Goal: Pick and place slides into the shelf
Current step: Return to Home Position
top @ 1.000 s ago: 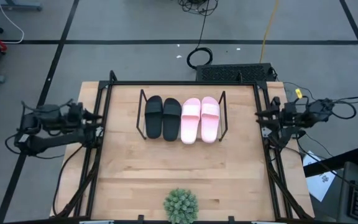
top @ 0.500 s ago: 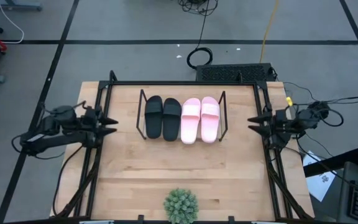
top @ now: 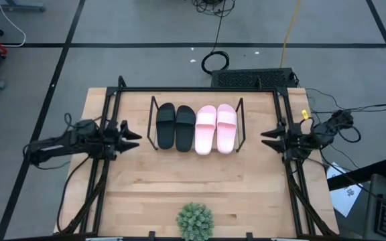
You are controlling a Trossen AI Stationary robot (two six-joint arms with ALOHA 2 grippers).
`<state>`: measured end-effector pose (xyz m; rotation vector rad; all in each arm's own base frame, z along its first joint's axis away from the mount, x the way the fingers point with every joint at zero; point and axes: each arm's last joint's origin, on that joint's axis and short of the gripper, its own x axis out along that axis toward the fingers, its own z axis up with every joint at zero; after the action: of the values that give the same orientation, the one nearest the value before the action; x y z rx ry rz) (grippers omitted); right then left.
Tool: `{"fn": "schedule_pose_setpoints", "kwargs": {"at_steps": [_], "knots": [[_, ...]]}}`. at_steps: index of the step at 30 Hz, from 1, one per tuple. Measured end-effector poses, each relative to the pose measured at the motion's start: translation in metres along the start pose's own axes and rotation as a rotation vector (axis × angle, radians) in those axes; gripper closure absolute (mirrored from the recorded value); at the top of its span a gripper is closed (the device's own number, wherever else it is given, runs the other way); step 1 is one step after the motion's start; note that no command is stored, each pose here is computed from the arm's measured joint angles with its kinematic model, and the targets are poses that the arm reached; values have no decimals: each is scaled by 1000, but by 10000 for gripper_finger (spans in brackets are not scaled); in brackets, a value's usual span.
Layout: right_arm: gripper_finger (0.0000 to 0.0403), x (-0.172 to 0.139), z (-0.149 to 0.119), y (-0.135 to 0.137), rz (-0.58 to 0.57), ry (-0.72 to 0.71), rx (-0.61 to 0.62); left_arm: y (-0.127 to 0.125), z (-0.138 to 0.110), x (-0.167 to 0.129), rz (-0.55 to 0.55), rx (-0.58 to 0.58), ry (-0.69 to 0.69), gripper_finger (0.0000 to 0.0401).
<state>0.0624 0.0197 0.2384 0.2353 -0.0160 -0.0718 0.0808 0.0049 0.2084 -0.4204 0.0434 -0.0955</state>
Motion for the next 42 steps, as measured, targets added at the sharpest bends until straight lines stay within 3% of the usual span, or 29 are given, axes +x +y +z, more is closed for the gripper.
{"fn": "schedule_pose_setpoints", "kwargs": {"at_steps": [8,15,21,28,32,36,42], "knots": [[271,11,-24,3,29,-37,-3,-4,-7,3,-49,147,27,212],[271,17,-38,-1,-28,-21,-73,-2,-13,3,84,184,52,212],[271,18,-36,-8,-98,-40,-110,-3,-8,-1,143,212,54,212],[271,21,-36,-14,-90,-31,-125,-10,6,-8,158,225,32,212],[271,23,-37,-18,-59,-11,-111,-6,-2,-3,152,211,24,212],[271,24,-36,-20,-27,-6,-98,-3,-12,5,79,231,-1,212],[271,26,-43,-22,-4,37,-124,5,-27,10,113,223,38,212]]}}
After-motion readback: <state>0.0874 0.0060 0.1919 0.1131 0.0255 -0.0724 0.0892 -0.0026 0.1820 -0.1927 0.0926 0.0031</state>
